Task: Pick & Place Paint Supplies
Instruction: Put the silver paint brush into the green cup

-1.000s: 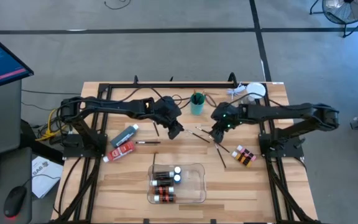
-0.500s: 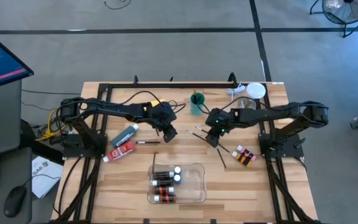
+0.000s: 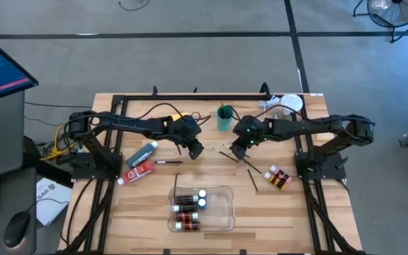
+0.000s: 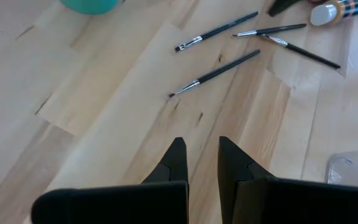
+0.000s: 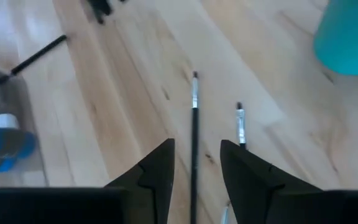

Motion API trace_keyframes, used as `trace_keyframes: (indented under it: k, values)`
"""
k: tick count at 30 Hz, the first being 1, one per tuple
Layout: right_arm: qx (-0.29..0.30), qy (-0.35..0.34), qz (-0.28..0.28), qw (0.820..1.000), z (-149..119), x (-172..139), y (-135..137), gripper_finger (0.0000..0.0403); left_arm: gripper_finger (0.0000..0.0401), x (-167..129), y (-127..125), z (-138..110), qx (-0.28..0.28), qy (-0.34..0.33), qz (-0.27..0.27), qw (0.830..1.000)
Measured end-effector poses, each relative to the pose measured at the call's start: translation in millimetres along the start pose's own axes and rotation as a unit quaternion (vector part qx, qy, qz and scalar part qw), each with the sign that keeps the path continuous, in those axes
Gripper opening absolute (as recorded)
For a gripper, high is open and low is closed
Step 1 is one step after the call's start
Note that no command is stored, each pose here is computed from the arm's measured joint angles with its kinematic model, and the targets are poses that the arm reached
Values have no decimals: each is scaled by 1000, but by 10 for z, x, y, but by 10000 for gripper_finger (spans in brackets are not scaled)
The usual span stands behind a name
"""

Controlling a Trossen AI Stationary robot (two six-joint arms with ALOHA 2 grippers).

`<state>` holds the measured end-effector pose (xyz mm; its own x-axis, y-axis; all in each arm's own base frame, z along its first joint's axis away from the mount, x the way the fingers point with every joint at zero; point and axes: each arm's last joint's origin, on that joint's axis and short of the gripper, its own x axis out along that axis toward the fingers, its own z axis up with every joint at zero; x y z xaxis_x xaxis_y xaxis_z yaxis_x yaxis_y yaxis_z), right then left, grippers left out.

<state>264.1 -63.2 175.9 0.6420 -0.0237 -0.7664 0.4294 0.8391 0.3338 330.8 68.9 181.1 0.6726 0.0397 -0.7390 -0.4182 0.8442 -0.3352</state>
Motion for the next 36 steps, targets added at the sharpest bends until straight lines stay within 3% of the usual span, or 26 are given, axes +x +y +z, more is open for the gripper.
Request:
trace_keyframes:
  k: [16,23,33,36]
  values:
    - [37,131,-65,989,-244,287,-257,124,2,8,-87,-23,9,-2,-11,1000]
    - [15,96,-48,994,-178,302,-209,124,2,9,-108,-25,12,-5,-14,1000]
    - [-124,18,-11,992,-35,346,-122,124,2,10,-118,-24,10,-7,-16,1000]
    - [-132,14,-12,991,-25,345,-129,124,2,11,-134,-28,2,-7,-18,1000]
